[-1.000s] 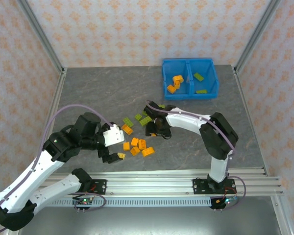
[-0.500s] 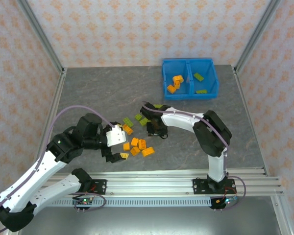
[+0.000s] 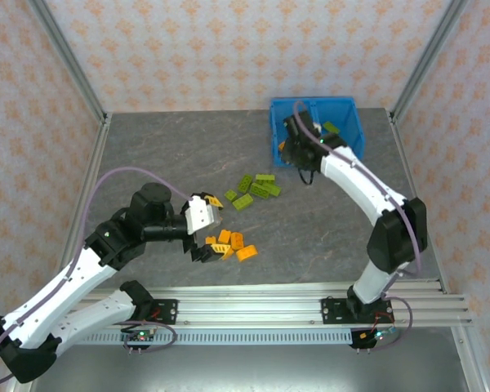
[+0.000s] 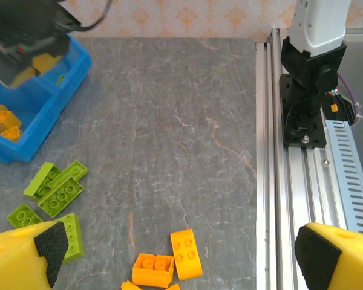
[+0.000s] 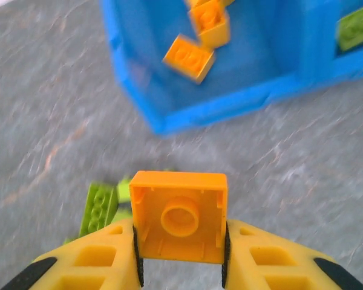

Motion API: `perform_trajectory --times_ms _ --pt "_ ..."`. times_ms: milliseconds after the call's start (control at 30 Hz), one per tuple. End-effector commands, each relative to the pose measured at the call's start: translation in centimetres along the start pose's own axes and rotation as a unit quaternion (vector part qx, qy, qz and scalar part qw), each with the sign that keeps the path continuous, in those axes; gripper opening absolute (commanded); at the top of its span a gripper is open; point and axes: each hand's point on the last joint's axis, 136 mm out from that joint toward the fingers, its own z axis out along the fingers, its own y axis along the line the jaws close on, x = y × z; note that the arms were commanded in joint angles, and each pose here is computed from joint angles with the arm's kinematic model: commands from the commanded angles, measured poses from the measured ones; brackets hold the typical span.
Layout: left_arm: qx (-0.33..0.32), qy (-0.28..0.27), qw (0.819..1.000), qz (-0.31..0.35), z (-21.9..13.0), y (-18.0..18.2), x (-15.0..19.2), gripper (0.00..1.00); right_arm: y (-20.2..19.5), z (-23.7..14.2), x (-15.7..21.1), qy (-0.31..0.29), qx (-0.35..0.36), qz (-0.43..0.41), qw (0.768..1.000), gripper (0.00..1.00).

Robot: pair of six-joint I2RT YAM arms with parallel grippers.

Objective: Sort the legos into containers by color

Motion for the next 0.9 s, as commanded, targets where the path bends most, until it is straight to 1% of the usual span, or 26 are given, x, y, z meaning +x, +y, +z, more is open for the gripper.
perform_trajectory --times_ms 0,100,200,267,333,433,567,633,767,867 --pt "-0.013 -0.02 1.0 -0.009 -0.1 0.4 -1.4 1.0 -1.1 4.3 -2.5 0.015 0.03 0.011 0.999 0.32" --pt "-0.019 -0.013 1.0 -0.02 -0.2 0.3 -1.3 1.0 -1.4 8.0 -4.8 0.033 0.056 0.02 0.998 0.32" --pt "-0.03 -0.01 0.999 -0.037 -0.4 0.4 -1.1 1.0 -1.8 10.9 -5.9 0.044 0.081 0.029 0.995 0.35" --pt "-0.038 -0.01 0.998 -0.045 -0.5 0.5 -0.9 1.0 -2.1 12.1 -6.3 0.049 0.088 0.037 0.994 0.39" --pt "-0.046 -0.009 0.997 -0.056 -0.5 0.7 -0.8 1.0 -1.8 12.7 -6.4 0.058 0.081 0.046 0.994 0.46" --pt "-0.05 -0.009 0.997 -0.063 -0.4 0.9 -0.6 1.0 -0.6 11.8 -7.0 0.056 0.053 0.049 0.996 0.57" --pt "-0.052 -0.009 0.997 -0.062 0.1 1.2 -0.5 1.0 0.2 8.9 -8.0 0.04 0.028 0.048 0.998 0.58" --pt "-0.05 -0.005 0.997 -0.06 0.5 1.4 -0.6 1.0 0.8 6.9 -7.8 0.034 0.009 0.039 0.999 0.58" --pt "-0.045 0.004 0.997 -0.057 1.2 1.7 -0.5 1.0 2.0 2.9 -4.7 0.025 -0.029 -0.003 0.999 0.59" --pt "-0.038 0.006 0.998 -0.055 1.8 1.7 -0.3 1.0 3.5 0.2 -0.4 0.021 -0.076 -0.056 0.995 0.63"
